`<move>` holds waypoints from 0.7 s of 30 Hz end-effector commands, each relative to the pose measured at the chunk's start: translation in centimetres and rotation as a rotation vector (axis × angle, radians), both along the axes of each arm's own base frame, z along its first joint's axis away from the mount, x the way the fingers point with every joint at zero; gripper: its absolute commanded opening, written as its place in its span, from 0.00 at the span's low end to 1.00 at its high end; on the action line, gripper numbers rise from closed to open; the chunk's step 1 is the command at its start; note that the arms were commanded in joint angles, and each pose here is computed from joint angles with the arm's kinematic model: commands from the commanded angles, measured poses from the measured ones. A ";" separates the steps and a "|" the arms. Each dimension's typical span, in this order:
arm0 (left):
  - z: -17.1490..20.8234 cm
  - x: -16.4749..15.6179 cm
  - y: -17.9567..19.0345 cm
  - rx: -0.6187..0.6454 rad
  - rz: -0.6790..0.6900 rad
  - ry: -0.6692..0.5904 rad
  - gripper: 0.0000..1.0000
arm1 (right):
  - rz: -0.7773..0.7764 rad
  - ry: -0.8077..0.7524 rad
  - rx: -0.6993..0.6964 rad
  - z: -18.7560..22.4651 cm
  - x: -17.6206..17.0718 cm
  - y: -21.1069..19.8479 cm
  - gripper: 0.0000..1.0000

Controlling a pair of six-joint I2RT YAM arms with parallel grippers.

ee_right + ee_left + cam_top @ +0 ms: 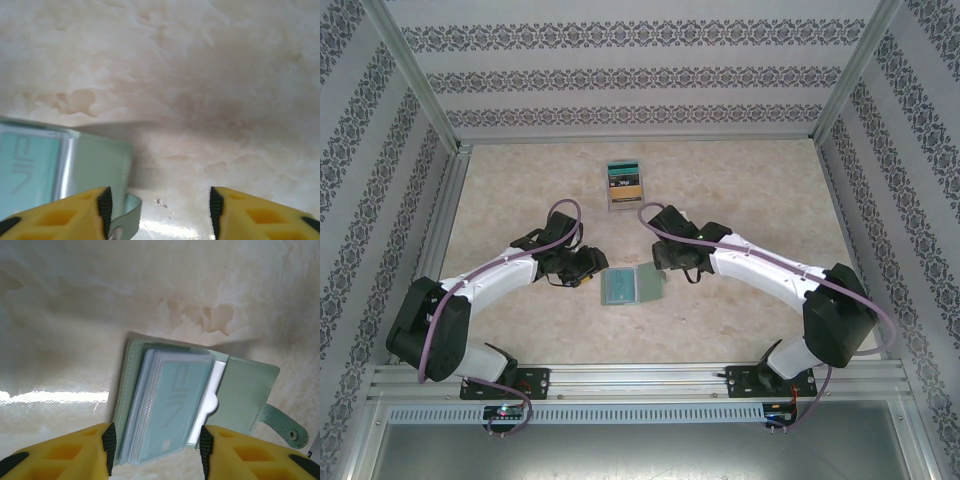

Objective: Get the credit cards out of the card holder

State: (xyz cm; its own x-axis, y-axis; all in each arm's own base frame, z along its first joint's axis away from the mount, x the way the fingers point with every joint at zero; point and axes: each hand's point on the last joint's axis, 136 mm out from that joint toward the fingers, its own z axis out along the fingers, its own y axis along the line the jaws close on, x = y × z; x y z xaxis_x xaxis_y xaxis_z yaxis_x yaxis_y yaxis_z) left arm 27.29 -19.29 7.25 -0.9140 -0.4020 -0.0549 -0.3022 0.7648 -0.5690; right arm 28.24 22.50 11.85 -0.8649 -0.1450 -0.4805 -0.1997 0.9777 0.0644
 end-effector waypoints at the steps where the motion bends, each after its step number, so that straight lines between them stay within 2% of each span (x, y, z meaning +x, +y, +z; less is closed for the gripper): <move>1: 0.7 1.0 -0.7 -0.004 -0.024 -0.048 0.49 | 0.076 -0.006 0.063 2.0 -0.4 2.3 0.40; 5: 0.6 1.2 -1.2 -0.022 -0.033 -0.048 0.47 | 0.113 0.104 0.136 -0.3 -1.3 4.7 0.20; 6: 0.6 1.2 -1.4 -0.029 -0.038 -0.049 0.46 | 0.109 0.127 0.130 -1.3 -1.5 4.8 0.19; 12: -0.1 1.2 -3.5 -0.046 -0.088 -0.035 0.44 | 0.077 0.235 0.060 -6.5 -2.8 3.4 0.16; 21: -2.0 0.7 -4.0 0.013 -0.113 0.017 0.41 | 0.032 0.260 0.012 -8.9 -3.4 1.6 0.19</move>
State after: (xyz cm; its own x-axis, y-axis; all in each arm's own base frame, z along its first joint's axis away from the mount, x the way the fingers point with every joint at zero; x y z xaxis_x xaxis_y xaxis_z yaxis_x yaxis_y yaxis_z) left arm 27.54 -22.87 5.08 -0.9490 -0.3143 -0.0231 -0.2474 0.7885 -0.5631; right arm 24.79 24.61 3.75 -0.9474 -0.1942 -0.2543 -0.2337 0.9628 0.1353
